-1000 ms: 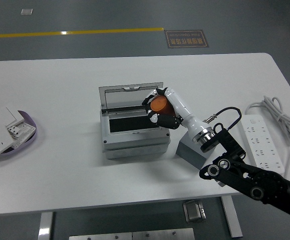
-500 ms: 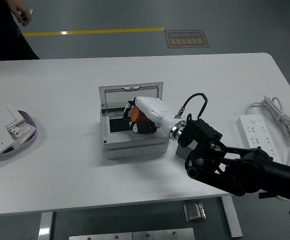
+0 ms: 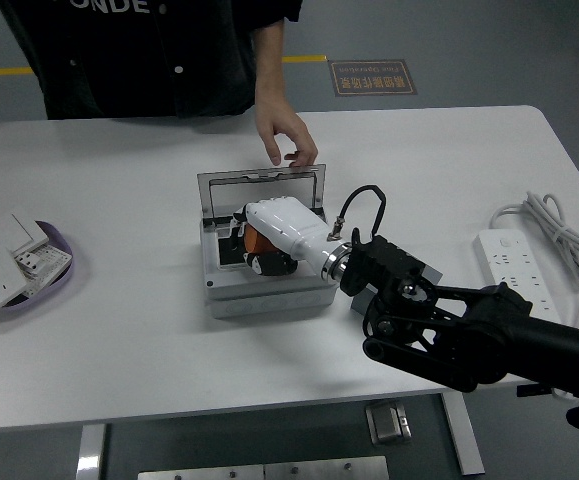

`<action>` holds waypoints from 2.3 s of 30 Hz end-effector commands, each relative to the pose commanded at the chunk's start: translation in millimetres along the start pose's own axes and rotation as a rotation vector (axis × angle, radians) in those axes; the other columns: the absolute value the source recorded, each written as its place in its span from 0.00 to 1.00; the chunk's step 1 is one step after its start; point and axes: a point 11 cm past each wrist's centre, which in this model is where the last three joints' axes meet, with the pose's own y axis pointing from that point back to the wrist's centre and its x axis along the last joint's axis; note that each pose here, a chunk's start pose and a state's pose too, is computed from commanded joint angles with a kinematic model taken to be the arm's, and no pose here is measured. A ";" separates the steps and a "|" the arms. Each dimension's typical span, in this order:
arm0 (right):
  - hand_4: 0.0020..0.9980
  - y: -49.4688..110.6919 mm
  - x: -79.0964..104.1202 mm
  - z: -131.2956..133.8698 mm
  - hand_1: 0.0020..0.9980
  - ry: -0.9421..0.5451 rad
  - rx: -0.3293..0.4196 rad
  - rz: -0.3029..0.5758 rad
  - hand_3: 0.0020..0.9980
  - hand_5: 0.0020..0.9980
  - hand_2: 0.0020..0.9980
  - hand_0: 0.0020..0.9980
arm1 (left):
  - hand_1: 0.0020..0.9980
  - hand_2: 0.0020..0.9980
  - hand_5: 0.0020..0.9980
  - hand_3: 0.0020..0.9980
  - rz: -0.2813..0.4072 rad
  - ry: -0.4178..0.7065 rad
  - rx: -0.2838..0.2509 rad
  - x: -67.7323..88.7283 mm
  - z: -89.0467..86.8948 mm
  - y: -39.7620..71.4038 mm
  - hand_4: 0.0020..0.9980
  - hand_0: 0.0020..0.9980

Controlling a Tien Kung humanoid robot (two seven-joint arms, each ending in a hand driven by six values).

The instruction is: Pick up the cylinder from the cube,place it in the box,flap close box

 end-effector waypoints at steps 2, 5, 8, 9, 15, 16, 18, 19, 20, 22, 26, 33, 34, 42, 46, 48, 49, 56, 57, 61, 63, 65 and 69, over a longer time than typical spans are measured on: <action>0.44 -0.2 0.8 -0.5 0.61 0.004 0.006 0.004 0.63 0.05 0.61 0.61 | 0.64 0.63 0.25 0.63 0.000 0.000 -0.001 -0.1 0.2 0.0 0.68 0.61; 0.58 -0.1 0.6 -0.4 0.68 0.007 0.009 0.005 0.66 0.22 0.66 0.76 | 0.64 0.63 0.25 0.63 0.000 0.001 -0.001 -0.1 0.6 0.1 0.68 0.61; 0.58 0.1 -1.1 0.6 0.68 0.011 0.006 -0.002 0.66 0.22 0.66 0.76 | 0.64 0.63 0.25 0.63 0.000 0.001 -0.002 0.2 0.9 0.1 0.68 0.61; 0.58 0.2 -1.9 1.1 0.68 0.013 0.004 -0.005 0.66 0.22 0.66 0.76 | 0.64 0.63 0.25 0.63 0.001 0.001 -0.003 0.3 0.9 0.1 0.68 0.61; 0.71 0.8 -6.4 4.1 0.70 0.025 -0.006 -0.028 0.69 0.26 0.69 0.79 | 0.64 0.63 0.25 0.63 0.000 0.001 -0.004 0.0 1.4 0.2 0.68 0.61; 0.71 0.7 -6.9 4.6 0.70 0.027 -0.008 -0.032 0.69 0.26 0.69 0.79 | 0.64 0.63 0.25 0.63 0.000 0.001 -0.004 0.1 1.6 0.2 0.68 0.61; 0.78 0.7 -7.6 5.2 0.71 0.029 -0.008 -0.037 0.72 0.31 0.69 0.79 | 0.64 0.63 0.25 0.63 0.000 0.001 -0.005 0.2 1.9 0.2 0.68 0.61; 0.78 0.7 -7.9 5.4 0.71 0.030 -0.008 -0.039 0.72 0.31 0.69 0.79 | 0.64 0.63 0.25 0.63 0.000 0.001 -0.005 0.2 2.1 0.3 0.68 0.61; 0.78 0.7 -8.0 5.4 0.71 0.029 -0.007 -0.040 0.72 0.31 0.69 0.79 | 0.64 0.63 0.25 0.63 0.000 0.001 -0.005 0.2 2.2 0.3 0.68 0.61; 0.78 1.0 -7.1 5.0 0.71 0.019 -0.004 -0.036 0.72 0.31 0.69 0.79 | 0.64 0.63 0.25 0.63 0.000 0.001 -0.006 -0.1 2.3 0.3 0.68 0.61; 0.87 3.1 -0.6 2.2 0.71 -0.056 0.011 -0.004 0.75 0.36 0.70 0.79 | 0.64 0.63 0.25 0.63 -0.003 0.001 -0.005 -1.6 1.6 0.1 0.68 0.61; 0.97 12.1 20.7 -4.9 0.71 -0.215 0.054 0.085 0.76 0.45 0.70 0.80 | 0.64 0.63 0.25 0.63 -0.008 0.002 -0.004 -4.6 0.2 -0.3 0.68 0.61; 0.97 13.3 23.7 -5.3 0.71 -0.230 0.057 0.093 0.76 0.45 0.70 0.80 | 0.64 0.63 0.25 0.63 -0.008 0.002 -0.004 -4.8 0.0 -0.3 0.68 0.61; 0.96 14.9 56.4 0.5 0.69 -0.276 0.050 0.143 0.73 0.45 0.68 0.77 | 0.64 0.63 0.25 0.63 -0.007 0.002 -0.005 -4.5 0.5 -0.2 0.68 0.61; 0.96 11.7 71.8 9.9 0.69 -0.264 0.032 0.159 0.73 0.45 0.68 0.77 | 0.64 0.63 0.25 0.63 -0.006 0.000 -0.005 -3.7 1.5 -0.1 0.68 0.61; 0.95 8.9 75.7 16.8 0.68 -0.258 0.018 0.162 0.73 0.45 0.67 0.76 | 0.64 0.63 0.25 0.63 -0.006 -0.001 -0.006 -3.5 1.9 0.0 0.68 0.61; 0.95 7.3 76.8 20.9 0.68 -0.255 0.009 0.162 0.73 0.45 0.67 0.76 | 0.64 0.63 0.25 0.63 -0.006 -0.001 -0.006 -3.4 2.1 0.0 0.68 0.61; 0.93 -1.8 74.7 50.9 0.67 -0.235 -0.063 0.137 0.73 0.43 0.67 0.76 | 0.64 0.63 0.25 0.63 -0.003 -0.005 -0.007 -1.8 3.9 0.4 0.68 0.61; 0.93 -2.1 74.2 53.3 0.67 -0.234 -0.070 0.135 0.73 0.43 0.67 0.76 | 0.64 0.63 0.25 0.63 -0.002 -0.006 -0.008 -1.7 4.1 0.4 0.68 0.61; 0.92 0.0 68.9 60.2 0.67 -0.235 -0.087 0.120 0.73 0.43 0.66 0.75 | 0.64 0.63 0.25 0.63 -0.003 -0.006 -0.010 -2.2 5.2 0.5 0.68 0.61; 0.92 2.5 64.4 59.3 0.67 -0.236 -0.084 0.109 0.73 0.43 0.66 0.75 | 0.64 0.63 0.25 0.63 -0.004 -0.007 -0.010 -2.6 5.0 0.5 0.68 0.61; 0.91 5.3 60.2 56.8 0.66 -0.240 -0.077 0.100 0.72 0.42 0.66 0.74 | 0.64 0.63 0.25 0.63 -0.005 -0.007 -0.009 -3.3 4.5 0.4 0.68 0.61; 0.91 11.3 55.2 49.1 0.66 -0.257 -0.054 0.096 0.72 0.42 0.66 0.74 | 0.64 0.63 0.25 0.63 -0.009 -0.010 -0.006 -5.6 3.1 0.1 0.68 0.61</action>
